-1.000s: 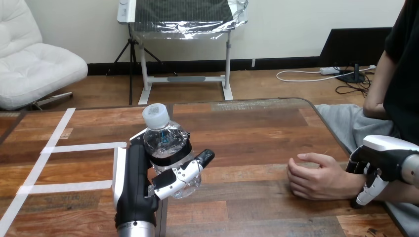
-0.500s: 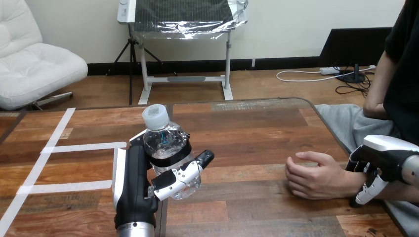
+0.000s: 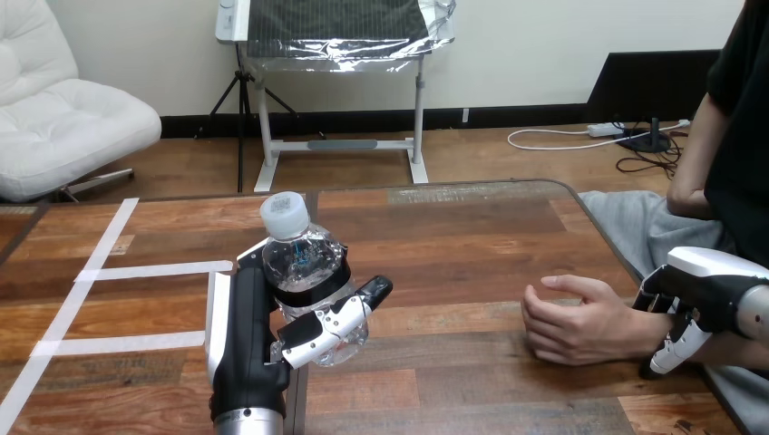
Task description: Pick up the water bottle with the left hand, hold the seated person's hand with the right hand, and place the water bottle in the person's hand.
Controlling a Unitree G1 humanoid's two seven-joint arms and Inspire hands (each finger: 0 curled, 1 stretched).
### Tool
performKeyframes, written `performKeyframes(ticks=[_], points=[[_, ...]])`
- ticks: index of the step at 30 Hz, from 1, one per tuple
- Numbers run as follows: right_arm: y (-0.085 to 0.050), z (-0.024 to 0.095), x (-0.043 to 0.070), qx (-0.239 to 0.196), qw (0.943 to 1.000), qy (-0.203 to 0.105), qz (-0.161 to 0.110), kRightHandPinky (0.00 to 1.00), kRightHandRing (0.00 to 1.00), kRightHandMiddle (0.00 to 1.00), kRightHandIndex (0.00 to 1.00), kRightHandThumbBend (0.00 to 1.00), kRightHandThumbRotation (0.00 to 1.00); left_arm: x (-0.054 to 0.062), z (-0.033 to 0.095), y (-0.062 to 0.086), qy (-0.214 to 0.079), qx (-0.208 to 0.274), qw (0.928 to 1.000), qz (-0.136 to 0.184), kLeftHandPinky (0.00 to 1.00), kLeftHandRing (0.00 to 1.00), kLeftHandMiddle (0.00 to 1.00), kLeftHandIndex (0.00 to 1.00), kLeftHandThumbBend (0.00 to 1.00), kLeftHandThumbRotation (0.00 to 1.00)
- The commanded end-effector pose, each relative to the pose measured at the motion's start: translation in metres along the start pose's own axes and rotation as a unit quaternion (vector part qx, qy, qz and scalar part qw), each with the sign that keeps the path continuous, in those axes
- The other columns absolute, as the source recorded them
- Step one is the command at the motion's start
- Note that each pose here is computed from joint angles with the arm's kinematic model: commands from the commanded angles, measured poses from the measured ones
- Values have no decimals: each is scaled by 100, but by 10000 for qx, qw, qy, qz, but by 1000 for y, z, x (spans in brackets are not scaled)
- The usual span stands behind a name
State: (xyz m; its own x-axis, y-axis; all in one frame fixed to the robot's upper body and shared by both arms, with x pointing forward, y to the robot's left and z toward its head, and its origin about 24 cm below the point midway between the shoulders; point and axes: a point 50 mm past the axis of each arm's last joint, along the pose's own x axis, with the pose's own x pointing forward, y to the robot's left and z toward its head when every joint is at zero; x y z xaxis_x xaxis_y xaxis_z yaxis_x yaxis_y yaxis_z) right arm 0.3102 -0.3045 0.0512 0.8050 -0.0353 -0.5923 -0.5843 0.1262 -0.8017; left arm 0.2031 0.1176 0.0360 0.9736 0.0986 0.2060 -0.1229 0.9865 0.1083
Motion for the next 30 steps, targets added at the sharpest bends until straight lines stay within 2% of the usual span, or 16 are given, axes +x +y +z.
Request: performKeyframes(ticks=[1, 14, 19, 25, 30], points=[[7, 19, 9, 154, 9992, -310, 208, 58, 65, 71, 70, 70, 0, 12, 24, -2, -617, -208, 9978, 146, 33, 38, 43, 44, 67, 0], [11, 21, 11, 59, 9992, -290, 281, 63, 69, 74, 73, 70, 0, 11, 23, -2, -625, -256, 9976, 152, 33, 38, 43, 44, 66, 0], [14, 22, 13, 93, 9994, -274, 176, 60, 68, 75, 73, 72, 0, 11, 23, -1, -633, -220, 9976, 156, 33, 38, 43, 44, 66, 0], [16, 25, 14, -79, 9993, -325, 186, 59, 68, 76, 71, 72, 0, 11, 23, -1, -619, -178, 9978, 180, 33, 38, 43, 44, 66, 0], [17, 26, 14, -40, 9991, -383, 193, 60, 68, 75, 70, 71, 0, 11, 23, -1, -610, -204, 9978, 181, 33, 38, 43, 44, 67, 0]])
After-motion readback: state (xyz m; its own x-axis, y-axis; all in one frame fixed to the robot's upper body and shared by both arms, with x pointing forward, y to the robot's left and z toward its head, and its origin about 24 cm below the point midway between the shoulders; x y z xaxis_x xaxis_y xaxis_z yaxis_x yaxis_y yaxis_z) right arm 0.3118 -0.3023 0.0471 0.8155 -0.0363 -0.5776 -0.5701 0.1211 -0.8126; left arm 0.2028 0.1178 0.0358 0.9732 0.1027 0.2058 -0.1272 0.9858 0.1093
